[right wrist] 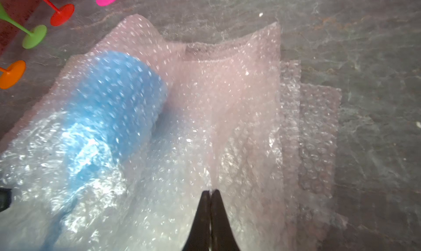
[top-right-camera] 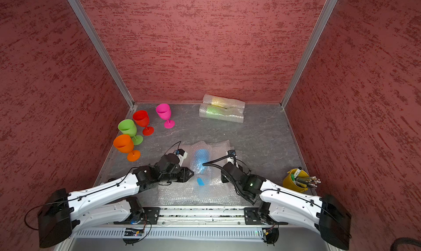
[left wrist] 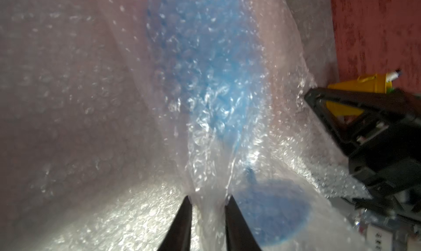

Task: Unpack wine glasses from bubble wrap
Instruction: Unwrap the bubble wrap.

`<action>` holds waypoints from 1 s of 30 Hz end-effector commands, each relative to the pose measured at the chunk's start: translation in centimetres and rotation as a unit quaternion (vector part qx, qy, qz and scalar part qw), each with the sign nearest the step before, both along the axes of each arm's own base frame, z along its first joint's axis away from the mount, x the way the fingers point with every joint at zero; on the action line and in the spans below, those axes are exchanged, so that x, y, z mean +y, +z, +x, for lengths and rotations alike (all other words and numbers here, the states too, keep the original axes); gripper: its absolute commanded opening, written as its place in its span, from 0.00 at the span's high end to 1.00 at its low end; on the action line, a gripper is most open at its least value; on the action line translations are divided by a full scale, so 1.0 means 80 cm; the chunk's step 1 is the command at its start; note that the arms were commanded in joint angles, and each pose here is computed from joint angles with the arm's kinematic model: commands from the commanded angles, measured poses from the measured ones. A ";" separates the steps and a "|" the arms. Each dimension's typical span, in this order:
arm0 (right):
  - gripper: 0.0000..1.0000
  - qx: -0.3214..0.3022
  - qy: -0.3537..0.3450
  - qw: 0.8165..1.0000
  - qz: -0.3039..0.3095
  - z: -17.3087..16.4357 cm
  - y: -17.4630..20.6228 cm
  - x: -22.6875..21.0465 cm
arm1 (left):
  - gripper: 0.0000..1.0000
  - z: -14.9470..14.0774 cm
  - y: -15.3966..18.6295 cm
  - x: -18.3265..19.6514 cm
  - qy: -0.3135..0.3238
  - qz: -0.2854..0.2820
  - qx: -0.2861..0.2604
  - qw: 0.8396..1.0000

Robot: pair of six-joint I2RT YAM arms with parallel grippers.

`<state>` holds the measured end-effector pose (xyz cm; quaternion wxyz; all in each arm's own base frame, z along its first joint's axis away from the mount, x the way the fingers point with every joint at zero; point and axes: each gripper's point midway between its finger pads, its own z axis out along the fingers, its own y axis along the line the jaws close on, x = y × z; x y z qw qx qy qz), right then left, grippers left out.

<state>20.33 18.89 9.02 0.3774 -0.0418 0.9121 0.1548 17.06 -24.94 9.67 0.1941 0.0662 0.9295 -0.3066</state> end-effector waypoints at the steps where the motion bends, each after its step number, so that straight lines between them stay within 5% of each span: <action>1: 0.78 0.011 -0.022 0.999 0.032 0.002 -0.009 0.003 | 0.52 0.005 -0.009 0.002 0.008 0.016 -0.001 1.000; 7: 0.53 0.009 -0.034 0.999 0.030 0.004 -0.003 -0.001 | 0.39 0.000 -0.012 0.020 0.025 0.026 0.018 0.999; 15: 0.38 -0.002 -0.018 0.999 0.044 0.014 0.028 0.011 | 0.35 0.021 0.004 0.058 0.074 0.014 0.030 0.997; 21: 0.44 -0.016 -0.004 0.998 0.052 0.020 0.066 0.021 | 0.34 0.030 0.021 0.084 0.116 -0.006 0.035 0.993; 30: 0.70 0.025 0.046 0.998 -0.023 0.029 0.042 0.052 | 0.34 0.038 0.085 0.105 0.129 -0.001 -0.036 0.991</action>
